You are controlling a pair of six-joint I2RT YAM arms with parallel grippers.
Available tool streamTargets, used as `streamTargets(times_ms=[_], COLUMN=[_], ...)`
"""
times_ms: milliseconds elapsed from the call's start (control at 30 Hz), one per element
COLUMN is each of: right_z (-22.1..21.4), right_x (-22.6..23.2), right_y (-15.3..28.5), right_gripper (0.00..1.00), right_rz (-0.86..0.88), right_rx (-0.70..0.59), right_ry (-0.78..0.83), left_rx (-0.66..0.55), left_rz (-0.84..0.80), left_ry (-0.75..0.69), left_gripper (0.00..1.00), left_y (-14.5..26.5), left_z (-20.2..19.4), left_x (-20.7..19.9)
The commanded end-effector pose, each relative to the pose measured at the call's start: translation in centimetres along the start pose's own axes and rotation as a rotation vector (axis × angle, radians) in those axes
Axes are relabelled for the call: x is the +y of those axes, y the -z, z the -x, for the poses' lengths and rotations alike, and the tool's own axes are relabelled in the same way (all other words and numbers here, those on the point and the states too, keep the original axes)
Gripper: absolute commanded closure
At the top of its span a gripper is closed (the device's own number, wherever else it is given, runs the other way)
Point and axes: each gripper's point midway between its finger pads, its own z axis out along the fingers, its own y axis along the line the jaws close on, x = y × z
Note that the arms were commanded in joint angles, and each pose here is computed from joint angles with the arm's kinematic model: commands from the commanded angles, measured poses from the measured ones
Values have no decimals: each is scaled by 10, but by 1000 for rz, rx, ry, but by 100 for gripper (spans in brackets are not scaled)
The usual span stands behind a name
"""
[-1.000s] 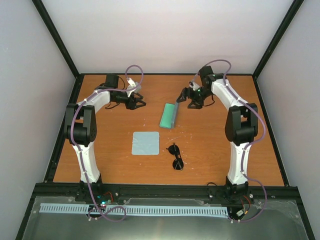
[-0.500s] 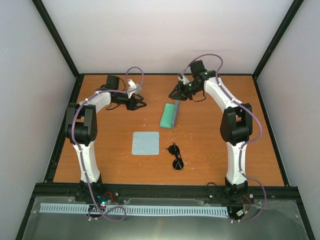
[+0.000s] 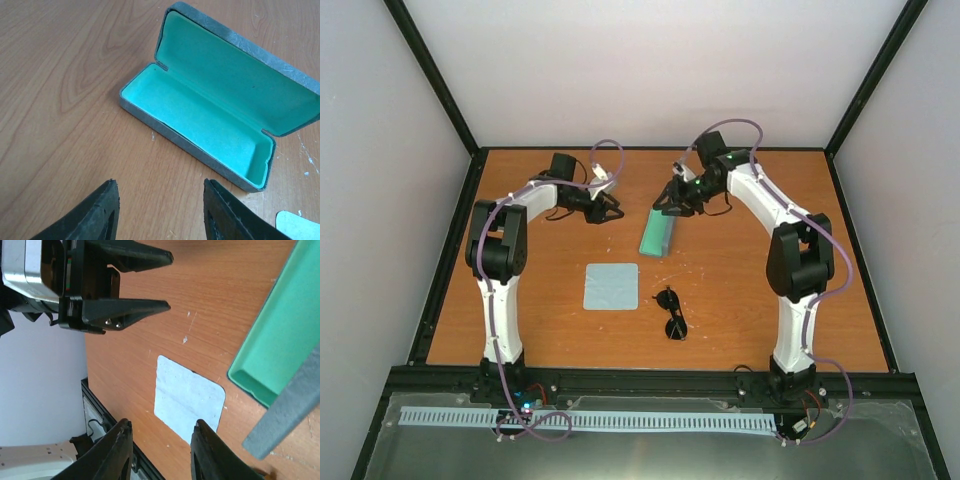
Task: Organize the sunglasses
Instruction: Adjust the sunglasses case at the center of the board.
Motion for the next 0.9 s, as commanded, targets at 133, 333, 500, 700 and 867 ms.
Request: streamTargets(times_ms=[133,333,500,700,867], right_z=[4,8,13,9,-26], right_x=[10,-11,-20,-20,-51], right_y=[5,-16,-8,33,27], right_gripper=[74,75,70,97,97], right_rz=[69,49,-31,-148,-261], right_rx=[-22,24,-4,-164,-90], right_ry=[13,-6,-10,-31,-117], left_rx=[-6,19,53,115,248], left_rz=[19,28,46,82,64], left_ry=[-28,-6,48,87,128], left_gripper=[52,49,46,56,69], left_y=[0,-3,-11,-17,-29], left_z=[26,31,28,24,8], left_x=[-2,-7,-9,4,10])
